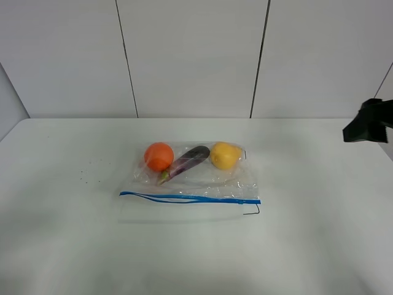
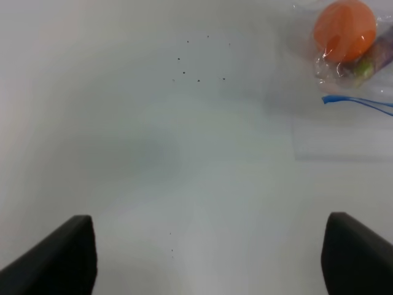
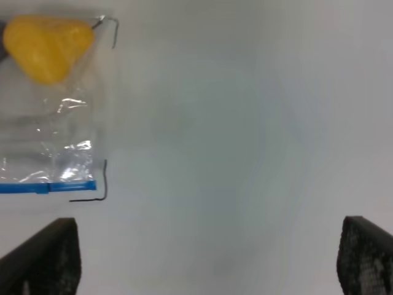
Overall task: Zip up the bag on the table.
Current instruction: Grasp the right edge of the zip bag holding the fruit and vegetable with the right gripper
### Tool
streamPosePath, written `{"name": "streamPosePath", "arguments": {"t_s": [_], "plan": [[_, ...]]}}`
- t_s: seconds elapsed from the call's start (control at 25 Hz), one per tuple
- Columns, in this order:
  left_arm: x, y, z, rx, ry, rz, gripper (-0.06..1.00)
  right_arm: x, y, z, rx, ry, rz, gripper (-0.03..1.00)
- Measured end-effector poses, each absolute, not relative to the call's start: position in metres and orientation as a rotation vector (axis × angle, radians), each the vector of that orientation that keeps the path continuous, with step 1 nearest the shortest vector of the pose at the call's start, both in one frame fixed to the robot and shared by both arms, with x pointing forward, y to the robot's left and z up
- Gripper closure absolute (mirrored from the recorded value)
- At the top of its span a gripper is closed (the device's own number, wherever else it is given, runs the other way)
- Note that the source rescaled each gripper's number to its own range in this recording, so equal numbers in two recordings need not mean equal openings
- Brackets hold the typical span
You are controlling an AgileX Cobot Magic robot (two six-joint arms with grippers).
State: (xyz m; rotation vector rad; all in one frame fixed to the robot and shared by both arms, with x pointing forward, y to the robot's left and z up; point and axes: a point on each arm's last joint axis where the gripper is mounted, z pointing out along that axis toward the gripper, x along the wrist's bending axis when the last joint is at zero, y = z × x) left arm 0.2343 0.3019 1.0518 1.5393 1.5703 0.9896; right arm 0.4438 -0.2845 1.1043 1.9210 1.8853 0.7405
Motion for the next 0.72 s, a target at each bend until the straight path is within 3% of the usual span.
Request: {"name": "streamPosePath", "arguments": {"t_s": [0.52, 0.72], "plan": [[0.234, 0.302, 1.052, 1.539, 1.57, 0.99, -0.06, 0.538, -0.252, 1.015, 2.085, 2.19, 0.964, 0.06], [0.234, 0.302, 1.052, 1.539, 1.57, 0.99, -0.06, 0.56, -0.249, 0.978, 2.18, 2.248, 1.035, 0.12]]}}
